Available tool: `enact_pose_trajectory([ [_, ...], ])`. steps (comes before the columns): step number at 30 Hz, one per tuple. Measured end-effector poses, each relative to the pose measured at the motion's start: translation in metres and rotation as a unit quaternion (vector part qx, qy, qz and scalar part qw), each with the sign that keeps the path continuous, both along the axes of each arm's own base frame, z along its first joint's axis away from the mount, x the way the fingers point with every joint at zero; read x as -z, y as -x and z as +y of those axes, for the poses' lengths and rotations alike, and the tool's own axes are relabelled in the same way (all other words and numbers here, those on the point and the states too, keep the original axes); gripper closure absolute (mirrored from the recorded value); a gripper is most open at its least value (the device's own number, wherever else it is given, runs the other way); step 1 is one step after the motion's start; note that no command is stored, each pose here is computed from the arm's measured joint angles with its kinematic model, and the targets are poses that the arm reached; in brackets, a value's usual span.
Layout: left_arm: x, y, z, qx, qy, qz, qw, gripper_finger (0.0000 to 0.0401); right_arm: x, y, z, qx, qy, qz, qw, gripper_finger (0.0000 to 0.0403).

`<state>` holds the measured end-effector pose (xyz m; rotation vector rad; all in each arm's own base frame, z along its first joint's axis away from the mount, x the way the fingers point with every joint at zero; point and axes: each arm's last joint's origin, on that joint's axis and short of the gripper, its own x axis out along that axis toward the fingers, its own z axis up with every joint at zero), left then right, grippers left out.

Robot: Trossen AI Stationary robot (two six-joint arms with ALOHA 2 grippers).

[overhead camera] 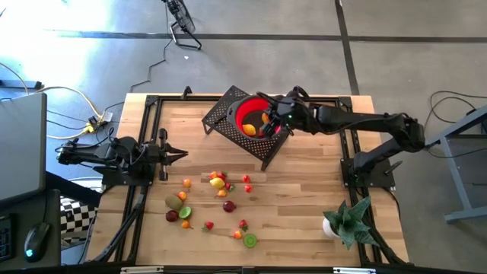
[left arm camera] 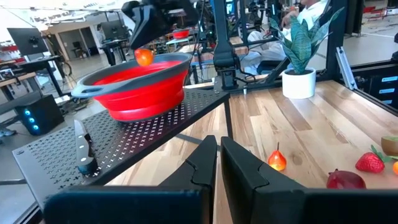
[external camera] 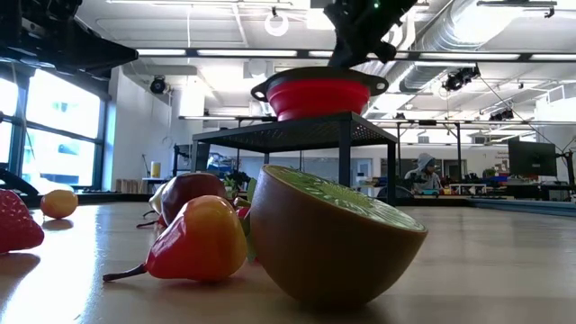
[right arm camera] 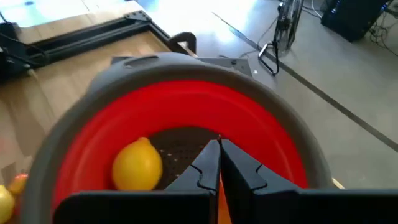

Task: Pick & Place Fruit
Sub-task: Put the pear into the strainer bowl on the shelf

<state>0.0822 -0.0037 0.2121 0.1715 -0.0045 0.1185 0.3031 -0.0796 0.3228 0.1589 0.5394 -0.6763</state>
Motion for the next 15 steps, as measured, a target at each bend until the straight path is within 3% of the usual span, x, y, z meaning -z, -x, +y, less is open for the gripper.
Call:
enact_pose_trajectory([
  [15, 0.0000, 0.0000, 0.0000, 0.000, 0.000, 0.000, 1.000, 0.0382, 0.0052, 0.0046, -0.0047, -0.006, -0.023, 0.026, 0.999, 0.0399],
])
